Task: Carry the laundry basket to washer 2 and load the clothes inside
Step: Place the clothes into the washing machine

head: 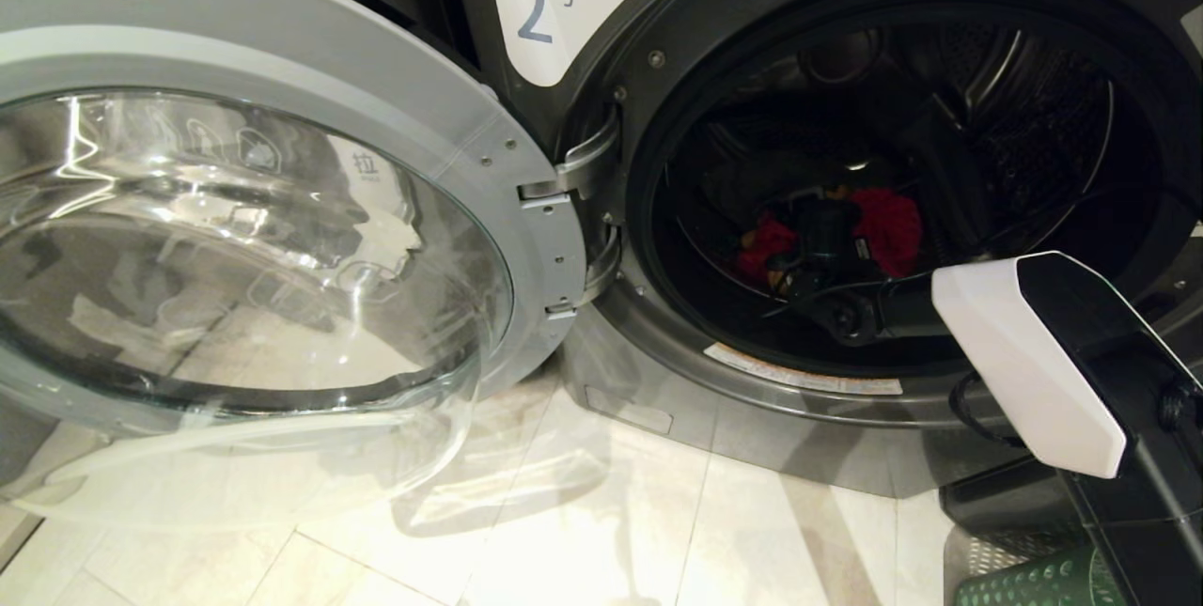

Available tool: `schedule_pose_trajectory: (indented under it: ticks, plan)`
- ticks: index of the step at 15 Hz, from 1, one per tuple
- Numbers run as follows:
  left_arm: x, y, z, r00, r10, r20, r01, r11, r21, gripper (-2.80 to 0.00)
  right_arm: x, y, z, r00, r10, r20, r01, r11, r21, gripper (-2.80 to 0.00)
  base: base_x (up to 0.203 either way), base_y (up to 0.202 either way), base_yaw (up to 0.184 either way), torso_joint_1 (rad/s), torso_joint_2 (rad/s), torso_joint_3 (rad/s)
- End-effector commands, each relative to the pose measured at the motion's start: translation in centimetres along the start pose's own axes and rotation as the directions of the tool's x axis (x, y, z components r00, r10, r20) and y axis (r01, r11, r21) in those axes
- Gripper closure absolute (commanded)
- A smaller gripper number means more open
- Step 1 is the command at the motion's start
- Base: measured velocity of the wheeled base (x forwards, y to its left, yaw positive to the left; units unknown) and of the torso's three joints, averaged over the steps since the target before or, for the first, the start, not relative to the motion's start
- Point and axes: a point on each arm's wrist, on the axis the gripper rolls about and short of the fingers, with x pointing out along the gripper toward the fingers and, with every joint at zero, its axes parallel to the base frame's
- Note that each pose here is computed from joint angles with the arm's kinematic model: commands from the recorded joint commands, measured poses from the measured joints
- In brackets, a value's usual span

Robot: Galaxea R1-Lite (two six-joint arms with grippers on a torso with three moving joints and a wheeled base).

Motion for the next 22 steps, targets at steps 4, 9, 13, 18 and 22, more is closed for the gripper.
schedule_pose_trajectory:
  ticks: [4, 9, 13, 18, 22]
  plan:
    - [0.2, 0.0, -1.1, 0.999, 0.002, -0.04, -0.002, 1.0, 0.0, 0.0, 0.2, -0.8, 1.9, 0.978, -0.082, 0.193, 0.064, 0.993, 0.098, 0.0, 0.0, 0.0, 0.0, 0.0, 0.0, 0.0]
    - [0.2, 0.0, -1.1, 0.999, 0.002, -0.04, -0.002, 1.0, 0.0, 0.0, -3.3, -1.5, 4.2, 0.973, 0.086, 0.215, -0.126, 0.975, 0.181, 0.0, 0.0, 0.0, 0.0, 0.0, 0.0, 0.0]
    - [0.2, 0.0, -1.1, 0.999, 0.002, -0.04, -0.002, 1.0, 0.001, 0.0, -9.6, -3.7, 6.4, 0.952, 0.272, 0.141, -0.299, 0.924, 0.237, 0.0, 0.0, 0.0, 0.0, 0.0, 0.0, 0.0]
    - [0.2, 0.0, -1.1, 0.999, 0.002, -0.04, -0.002, 1.0, 0.0, 0.0, -18.3, -8.0, 6.7, 0.892, 0.431, 0.137, -0.452, 0.847, 0.279, 0.0, 0.0, 0.0, 0.0, 0.0, 0.0, 0.0]
    - [0.2, 0.0, -1.1, 0.999, 0.002, -0.04, -0.002, 1.0, 0.0, 0.0, -25.1, -14.5, 5.0, 0.835, 0.53, 0.145, -0.55, 0.796, 0.254, 0.0, 0.0, 0.0, 0.0, 0.0, 0.0, 0.0]
